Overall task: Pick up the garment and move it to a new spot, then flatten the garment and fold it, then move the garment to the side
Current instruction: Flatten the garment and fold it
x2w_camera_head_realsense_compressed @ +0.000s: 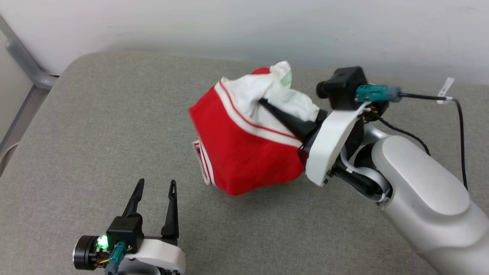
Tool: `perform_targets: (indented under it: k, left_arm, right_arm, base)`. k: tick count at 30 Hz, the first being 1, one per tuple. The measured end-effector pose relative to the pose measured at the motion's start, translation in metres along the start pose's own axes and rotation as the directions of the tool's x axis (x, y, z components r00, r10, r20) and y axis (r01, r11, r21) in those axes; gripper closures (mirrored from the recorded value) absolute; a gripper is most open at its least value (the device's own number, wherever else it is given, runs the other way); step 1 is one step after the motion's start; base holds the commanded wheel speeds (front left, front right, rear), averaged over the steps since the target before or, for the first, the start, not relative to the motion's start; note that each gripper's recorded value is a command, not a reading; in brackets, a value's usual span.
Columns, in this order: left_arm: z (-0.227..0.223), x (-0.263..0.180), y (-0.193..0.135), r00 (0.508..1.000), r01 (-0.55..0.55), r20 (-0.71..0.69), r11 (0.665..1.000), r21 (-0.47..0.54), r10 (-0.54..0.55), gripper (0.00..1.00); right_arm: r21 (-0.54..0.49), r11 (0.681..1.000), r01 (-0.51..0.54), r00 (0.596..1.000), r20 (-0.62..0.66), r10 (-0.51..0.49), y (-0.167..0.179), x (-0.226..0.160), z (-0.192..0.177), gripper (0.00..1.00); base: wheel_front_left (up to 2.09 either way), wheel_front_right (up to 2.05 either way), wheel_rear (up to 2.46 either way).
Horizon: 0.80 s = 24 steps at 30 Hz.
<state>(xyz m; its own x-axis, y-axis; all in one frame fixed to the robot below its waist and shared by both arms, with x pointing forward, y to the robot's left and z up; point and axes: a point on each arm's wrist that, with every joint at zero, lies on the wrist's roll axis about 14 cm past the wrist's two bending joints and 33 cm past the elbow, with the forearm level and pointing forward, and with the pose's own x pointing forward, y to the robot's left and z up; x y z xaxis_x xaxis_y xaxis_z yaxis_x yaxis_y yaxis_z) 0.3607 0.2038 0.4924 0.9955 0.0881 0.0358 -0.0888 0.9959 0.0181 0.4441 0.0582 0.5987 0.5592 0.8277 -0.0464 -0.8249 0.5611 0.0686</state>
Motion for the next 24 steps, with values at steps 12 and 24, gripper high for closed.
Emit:
perform_targets:
  k: [12,24]
  left_arm:
    - [-0.002,0.001,-0.01,0.999,0.031,-0.004,0.999,-0.007,-0.031,0.0]
    - [-0.004,0.009,-0.023,0.997,0.071,-0.007,0.997,-0.012,-0.072,0.0]
  right_arm:
    - [0.139,0.925,0.355,0.934,-0.021,-0.355,-0.099,-0.062,-0.04,1.0]
    - [0.216,0.599,0.771,0.635,-0.202,-0.745,-0.201,-0.227,-0.123,1.0]
  base:
    - [0.0,0.0,0.0]
    - [0.0,0.0,0.0]
